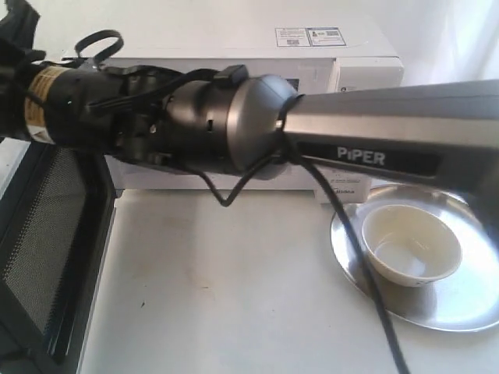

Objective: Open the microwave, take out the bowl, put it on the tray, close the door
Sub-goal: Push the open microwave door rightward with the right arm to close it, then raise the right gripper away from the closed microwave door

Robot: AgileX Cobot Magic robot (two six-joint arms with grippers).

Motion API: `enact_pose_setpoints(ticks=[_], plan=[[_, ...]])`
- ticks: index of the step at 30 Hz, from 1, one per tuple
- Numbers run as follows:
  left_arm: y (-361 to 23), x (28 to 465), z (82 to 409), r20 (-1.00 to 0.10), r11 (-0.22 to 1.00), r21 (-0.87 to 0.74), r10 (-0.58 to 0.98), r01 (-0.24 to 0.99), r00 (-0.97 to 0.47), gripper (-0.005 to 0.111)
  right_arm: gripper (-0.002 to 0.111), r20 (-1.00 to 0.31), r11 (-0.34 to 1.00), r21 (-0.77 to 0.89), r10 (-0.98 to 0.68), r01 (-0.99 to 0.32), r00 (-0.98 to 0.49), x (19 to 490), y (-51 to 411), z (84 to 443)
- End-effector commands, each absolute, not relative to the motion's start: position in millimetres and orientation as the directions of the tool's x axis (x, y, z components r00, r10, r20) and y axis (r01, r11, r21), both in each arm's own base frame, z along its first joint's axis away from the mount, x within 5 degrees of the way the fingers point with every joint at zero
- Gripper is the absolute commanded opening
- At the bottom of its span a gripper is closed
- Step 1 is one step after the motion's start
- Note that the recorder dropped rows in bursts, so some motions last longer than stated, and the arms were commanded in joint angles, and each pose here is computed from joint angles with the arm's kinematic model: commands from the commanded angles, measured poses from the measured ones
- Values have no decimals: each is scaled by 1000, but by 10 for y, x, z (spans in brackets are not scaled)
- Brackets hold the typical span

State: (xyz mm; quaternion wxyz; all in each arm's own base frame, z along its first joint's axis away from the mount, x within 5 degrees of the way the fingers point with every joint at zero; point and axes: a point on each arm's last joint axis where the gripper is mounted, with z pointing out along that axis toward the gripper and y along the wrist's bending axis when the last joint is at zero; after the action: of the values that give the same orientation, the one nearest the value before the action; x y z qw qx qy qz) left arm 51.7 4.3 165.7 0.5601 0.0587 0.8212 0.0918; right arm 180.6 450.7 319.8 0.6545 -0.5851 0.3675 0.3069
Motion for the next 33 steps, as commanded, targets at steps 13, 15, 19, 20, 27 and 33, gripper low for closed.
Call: enact_pose_setpoints(ticks=[13, 15, 19, 20, 27, 33], plan=[[37, 515, 1664, -913, 979, 206, 191, -1, -361, 0, 0, -213, -64, -928, -720, -368, 661, 2291, 4080, 3289], [37, 515, 1664, -913, 979, 206, 191, -1, -361, 0, 0, -271, 39, -922, -776, -385, 569, 2491, 3873, 3429], [37, 515, 1664, -913, 979, 206, 191, -1, -361, 0, 0, -347, 188, -911, -829, -366, 439, 2722, 3619, 3577], [37, 515, 1664, -913, 979, 206, 191, -1, -361, 0, 0, -329, 193, -920, -851, -340, 409, 2768, 3570, 3587], [37, 515, 1664, -913, 979, 206, 191, -1, -361, 0, 0, -416, 338, -881, -887, -332, 201, 2932, 3348, 3567], [37, 515, 1664, -913, 979, 206, 191, -1, -361, 0, 0, -445, 368, -860, -880, -354, 166, 2935, 3325, 3554]])
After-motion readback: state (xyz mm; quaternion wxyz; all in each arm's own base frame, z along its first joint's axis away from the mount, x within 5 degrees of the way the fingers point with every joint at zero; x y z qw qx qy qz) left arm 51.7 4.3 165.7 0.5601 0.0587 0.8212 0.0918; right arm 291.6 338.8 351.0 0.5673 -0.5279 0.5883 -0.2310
